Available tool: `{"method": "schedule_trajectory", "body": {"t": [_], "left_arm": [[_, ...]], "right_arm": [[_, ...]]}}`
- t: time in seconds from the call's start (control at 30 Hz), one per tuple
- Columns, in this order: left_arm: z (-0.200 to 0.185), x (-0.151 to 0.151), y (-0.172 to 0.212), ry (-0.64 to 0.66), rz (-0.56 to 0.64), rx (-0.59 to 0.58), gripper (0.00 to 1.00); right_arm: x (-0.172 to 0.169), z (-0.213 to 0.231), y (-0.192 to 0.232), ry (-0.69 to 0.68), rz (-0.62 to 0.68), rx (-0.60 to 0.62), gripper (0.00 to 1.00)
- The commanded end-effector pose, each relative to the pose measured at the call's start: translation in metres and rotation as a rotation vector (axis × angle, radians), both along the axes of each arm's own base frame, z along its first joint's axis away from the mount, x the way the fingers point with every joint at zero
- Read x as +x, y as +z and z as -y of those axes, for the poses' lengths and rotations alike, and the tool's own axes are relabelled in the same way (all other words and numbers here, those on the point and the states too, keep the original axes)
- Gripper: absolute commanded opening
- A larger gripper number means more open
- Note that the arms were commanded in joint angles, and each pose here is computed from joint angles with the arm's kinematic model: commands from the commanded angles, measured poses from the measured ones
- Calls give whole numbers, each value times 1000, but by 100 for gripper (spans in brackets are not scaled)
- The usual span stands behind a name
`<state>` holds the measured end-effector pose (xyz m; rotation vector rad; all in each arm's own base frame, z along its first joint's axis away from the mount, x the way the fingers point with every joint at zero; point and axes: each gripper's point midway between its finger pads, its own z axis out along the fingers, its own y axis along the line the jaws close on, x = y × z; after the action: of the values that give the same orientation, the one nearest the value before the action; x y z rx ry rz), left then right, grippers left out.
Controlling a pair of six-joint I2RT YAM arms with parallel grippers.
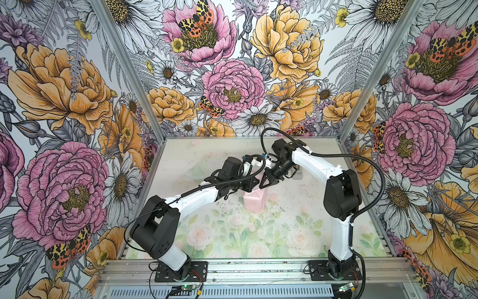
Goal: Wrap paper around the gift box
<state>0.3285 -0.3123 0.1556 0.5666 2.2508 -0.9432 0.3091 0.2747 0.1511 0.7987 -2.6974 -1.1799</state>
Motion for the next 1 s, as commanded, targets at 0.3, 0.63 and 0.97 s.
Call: {"method": "schedule_trajectory", "body": {"t": [0.3, 0.63, 0.97], "left_arm": [[-25, 2, -42, 86, -60, 88, 4], [-26, 2, -43, 90, -59, 93, 4], [-26, 2, -44, 90, -58, 96, 4]], "right_arm": [[11, 13, -15, -21, 35, -100, 8], [8, 15, 2, -35, 68, -90, 11], [3, 18, 3, -37, 63, -96, 10]]}}
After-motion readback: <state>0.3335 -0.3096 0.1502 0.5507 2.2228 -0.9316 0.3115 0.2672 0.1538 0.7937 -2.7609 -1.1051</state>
